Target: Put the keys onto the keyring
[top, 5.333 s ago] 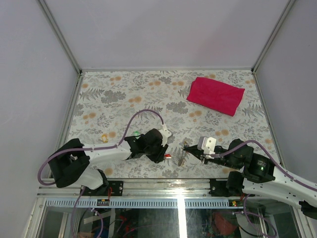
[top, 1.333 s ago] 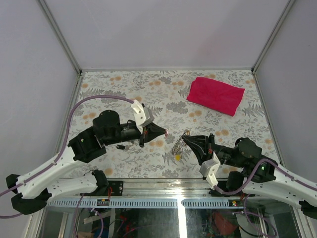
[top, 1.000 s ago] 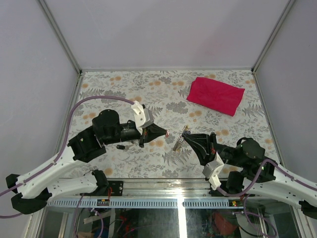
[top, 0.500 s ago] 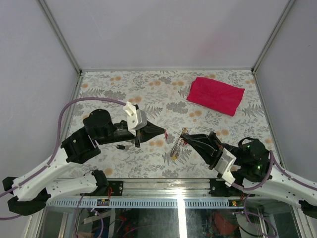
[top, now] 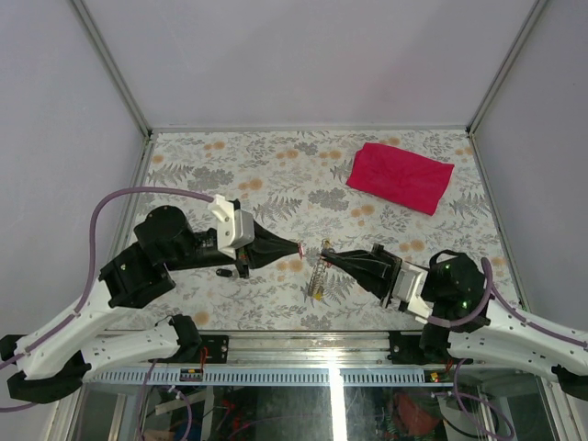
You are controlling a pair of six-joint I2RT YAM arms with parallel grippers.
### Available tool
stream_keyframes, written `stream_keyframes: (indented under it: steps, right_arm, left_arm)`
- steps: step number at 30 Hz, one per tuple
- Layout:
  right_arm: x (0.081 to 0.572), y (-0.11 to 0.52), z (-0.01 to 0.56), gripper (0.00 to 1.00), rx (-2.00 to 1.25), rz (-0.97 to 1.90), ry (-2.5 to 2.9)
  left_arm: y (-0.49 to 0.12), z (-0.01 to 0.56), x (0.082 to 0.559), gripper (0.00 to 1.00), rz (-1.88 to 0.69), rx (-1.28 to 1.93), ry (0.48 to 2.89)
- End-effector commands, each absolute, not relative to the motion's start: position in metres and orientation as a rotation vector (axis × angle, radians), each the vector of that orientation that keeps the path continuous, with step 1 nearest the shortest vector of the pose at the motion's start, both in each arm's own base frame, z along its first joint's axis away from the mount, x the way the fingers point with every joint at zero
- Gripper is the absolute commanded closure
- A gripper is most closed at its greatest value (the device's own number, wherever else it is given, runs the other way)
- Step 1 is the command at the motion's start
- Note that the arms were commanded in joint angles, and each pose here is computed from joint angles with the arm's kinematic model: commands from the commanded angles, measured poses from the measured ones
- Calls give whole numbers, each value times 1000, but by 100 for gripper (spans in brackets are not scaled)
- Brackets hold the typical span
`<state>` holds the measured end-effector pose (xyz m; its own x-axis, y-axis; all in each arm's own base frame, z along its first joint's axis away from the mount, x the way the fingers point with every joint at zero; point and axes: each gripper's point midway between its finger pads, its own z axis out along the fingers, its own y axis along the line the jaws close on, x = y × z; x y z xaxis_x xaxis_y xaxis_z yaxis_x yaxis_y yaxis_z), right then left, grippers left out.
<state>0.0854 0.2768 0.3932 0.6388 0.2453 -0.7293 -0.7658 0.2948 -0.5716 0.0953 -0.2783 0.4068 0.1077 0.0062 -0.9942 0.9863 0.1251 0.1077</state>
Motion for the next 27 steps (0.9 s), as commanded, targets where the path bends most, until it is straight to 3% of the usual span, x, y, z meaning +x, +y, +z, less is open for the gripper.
stream_keyframes:
  steps: [1,14,27]
  right_arm:
    - [76,265,447,100,-911,867,556]
    - [82,274,458,100,-775,1151,879]
    - [77,273,450,100,-878,1060,787]
  left_arm:
    - [-272,433,84,100,-1051,1163,1079]
    - [-269,432,84,100,-1053,1152,1088]
    - [-273,431,85,100,-1066,1147,1099]
